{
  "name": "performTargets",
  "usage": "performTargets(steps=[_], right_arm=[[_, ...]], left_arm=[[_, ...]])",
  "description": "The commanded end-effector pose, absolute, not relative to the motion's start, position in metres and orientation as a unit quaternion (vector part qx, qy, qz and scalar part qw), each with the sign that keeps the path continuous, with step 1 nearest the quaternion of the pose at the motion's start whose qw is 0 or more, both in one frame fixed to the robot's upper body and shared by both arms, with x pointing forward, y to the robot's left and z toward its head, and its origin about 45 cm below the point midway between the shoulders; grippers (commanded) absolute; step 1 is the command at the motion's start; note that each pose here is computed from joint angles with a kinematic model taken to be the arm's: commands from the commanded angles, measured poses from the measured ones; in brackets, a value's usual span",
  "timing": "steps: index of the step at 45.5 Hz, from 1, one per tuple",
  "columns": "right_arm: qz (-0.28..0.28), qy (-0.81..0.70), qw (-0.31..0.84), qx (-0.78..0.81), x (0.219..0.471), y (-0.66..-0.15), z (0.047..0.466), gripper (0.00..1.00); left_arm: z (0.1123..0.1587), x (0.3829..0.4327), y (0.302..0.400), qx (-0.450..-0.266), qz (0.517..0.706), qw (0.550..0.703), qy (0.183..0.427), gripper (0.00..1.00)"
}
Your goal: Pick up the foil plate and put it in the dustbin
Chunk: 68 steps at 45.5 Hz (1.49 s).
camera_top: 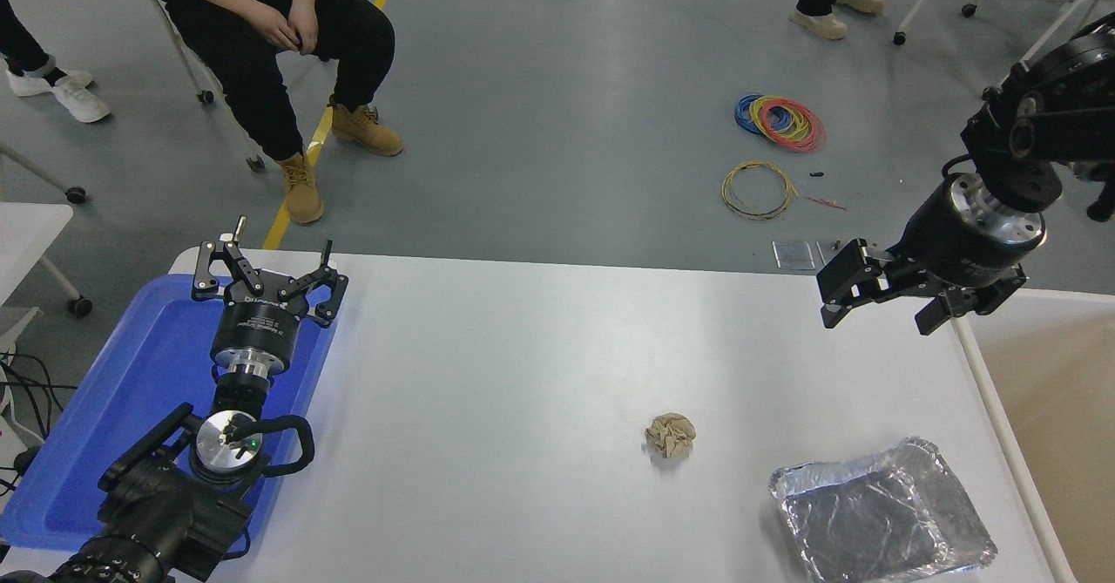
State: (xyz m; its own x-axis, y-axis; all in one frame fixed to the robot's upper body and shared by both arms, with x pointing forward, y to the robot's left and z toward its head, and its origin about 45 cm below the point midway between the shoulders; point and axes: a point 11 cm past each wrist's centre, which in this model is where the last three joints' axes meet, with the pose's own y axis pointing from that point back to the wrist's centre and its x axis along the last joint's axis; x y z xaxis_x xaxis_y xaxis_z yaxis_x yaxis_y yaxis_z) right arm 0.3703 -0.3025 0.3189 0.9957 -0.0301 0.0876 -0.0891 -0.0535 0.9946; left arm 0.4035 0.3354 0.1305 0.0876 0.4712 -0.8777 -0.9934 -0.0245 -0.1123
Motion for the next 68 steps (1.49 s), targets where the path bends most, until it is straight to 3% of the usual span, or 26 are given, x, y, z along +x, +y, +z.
performTargets(steps=[1, 68], right_arm=[[0.021, -0.041, 0.687, 0.726, 0.370, -0.303, 0.319, 1.00], [0.030, -0.061, 0.688, 0.722, 0.388, -0.312, 0.310, 1.00]], left_arm=[[0.1305, 0.4035, 0.3355, -0.402, 0.592, 0.618, 0.325, 1.00], [0.1306, 0.4035, 0.3354, -0.402, 0.592, 0.618, 0.324, 1.00]])
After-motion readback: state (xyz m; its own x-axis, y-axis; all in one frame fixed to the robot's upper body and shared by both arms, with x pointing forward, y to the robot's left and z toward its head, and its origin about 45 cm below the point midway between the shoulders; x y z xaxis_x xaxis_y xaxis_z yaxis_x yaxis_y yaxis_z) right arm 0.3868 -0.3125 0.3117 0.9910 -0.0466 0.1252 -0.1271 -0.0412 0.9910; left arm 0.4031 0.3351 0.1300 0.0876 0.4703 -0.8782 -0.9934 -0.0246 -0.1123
